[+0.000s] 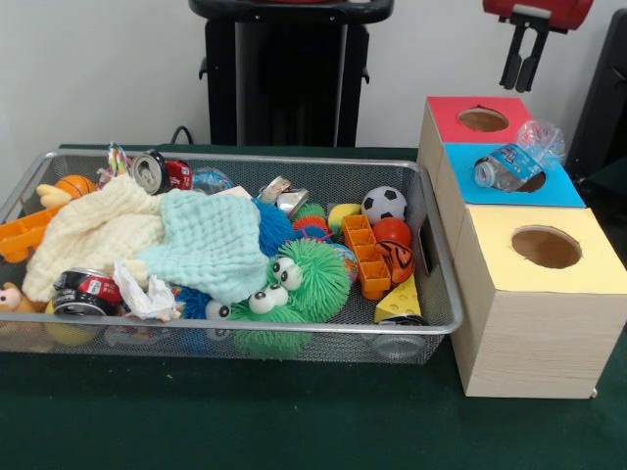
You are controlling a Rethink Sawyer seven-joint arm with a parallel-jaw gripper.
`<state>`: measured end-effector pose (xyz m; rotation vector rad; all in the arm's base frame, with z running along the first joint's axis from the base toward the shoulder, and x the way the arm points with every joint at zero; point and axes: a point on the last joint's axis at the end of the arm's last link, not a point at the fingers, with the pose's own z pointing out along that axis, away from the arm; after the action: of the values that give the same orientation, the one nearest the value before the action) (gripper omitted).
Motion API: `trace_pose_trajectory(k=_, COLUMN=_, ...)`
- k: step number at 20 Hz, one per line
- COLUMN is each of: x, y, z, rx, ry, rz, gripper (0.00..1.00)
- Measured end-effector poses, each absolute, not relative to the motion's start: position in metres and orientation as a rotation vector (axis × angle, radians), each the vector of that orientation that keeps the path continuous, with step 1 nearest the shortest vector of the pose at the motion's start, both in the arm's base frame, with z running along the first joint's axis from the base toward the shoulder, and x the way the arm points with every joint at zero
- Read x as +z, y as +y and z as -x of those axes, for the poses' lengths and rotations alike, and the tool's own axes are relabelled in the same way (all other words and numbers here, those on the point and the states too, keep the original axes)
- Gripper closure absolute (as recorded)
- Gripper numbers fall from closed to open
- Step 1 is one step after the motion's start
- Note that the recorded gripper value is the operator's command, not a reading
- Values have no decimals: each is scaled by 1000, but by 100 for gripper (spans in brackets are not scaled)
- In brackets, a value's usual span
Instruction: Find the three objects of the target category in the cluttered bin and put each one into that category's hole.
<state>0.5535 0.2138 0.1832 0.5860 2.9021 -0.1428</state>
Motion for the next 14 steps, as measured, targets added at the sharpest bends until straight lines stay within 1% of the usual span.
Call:
trace_pose_trajectory(k=6, x=183, y=214, z=-554, rx=-142, ry=2902, rz=-586, gripper=100)
trace_pose_trajectory(k=14, x=174, y=218, z=-560, rx=-157, ry=2906, rz=-570, gripper=100)
